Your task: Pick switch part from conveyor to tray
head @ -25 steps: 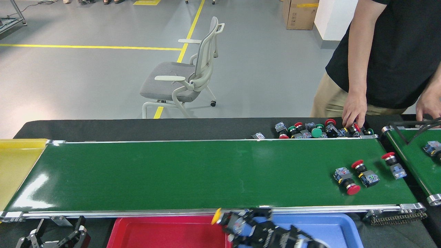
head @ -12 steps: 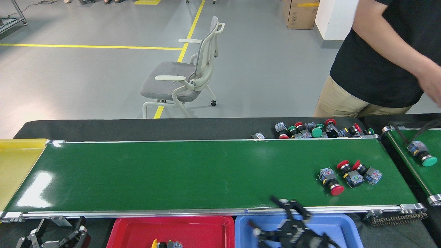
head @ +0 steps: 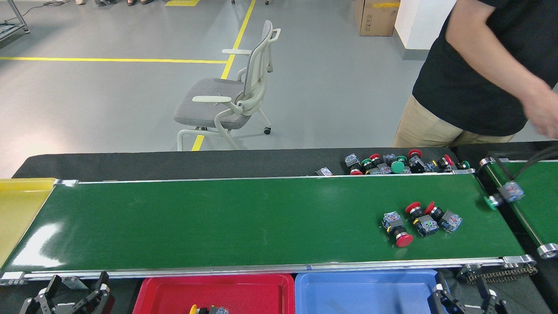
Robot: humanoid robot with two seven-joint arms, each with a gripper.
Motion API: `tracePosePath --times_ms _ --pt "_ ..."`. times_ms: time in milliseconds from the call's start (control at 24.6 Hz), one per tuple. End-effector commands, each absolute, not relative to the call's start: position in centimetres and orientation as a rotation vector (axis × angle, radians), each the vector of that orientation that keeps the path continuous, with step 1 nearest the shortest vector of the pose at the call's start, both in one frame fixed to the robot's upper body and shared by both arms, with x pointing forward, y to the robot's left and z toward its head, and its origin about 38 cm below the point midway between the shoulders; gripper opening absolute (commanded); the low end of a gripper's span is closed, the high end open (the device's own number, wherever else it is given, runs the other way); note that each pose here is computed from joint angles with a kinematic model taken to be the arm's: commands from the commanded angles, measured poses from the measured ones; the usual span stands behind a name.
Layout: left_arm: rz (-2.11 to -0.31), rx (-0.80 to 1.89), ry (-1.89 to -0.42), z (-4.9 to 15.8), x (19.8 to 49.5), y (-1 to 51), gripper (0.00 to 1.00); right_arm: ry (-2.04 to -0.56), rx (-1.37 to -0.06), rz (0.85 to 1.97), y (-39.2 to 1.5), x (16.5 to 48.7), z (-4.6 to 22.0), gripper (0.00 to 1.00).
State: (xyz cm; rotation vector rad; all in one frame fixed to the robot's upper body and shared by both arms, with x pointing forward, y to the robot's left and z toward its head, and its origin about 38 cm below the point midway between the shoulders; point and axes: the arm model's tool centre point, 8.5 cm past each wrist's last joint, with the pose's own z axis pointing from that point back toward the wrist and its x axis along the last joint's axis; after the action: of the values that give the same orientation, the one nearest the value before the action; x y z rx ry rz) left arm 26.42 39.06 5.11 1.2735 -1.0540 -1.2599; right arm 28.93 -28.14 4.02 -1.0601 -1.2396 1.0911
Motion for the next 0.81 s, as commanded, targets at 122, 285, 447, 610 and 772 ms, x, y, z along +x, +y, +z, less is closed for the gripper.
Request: tracePosePath --times_ms 122,285,447,610,772 --pt "-1.252 1.297 -1.084 6.0 27.3 38.8 1.0 -1.191 -1.053 1.172 -23.8 32.3 4.9 0.96" --pt "-1.266 1.289 -1.097 6.0 27.4 38.6 1.0 -1.157 -1.04 1.187 -21.3 35.2 4.8 0.96" --pt "-1.268 1.291 -1.101 6.1 27.7 38.6 1.0 -1.131 -1.012 1.215 -19.8 38.0 4.1 0.96" --pt "-1.264 1.29 -1.098 6.0 28.0 38.7 1.0 -1.124 -0.99 1.272 -18.4 39.1 3.7 0.38" --pt "-1.266 1.286 -1.102 5.9 28.0 38.6 1.0 -1.149 -0.983 1.312 -17.6 39.0 3.9 0.04"
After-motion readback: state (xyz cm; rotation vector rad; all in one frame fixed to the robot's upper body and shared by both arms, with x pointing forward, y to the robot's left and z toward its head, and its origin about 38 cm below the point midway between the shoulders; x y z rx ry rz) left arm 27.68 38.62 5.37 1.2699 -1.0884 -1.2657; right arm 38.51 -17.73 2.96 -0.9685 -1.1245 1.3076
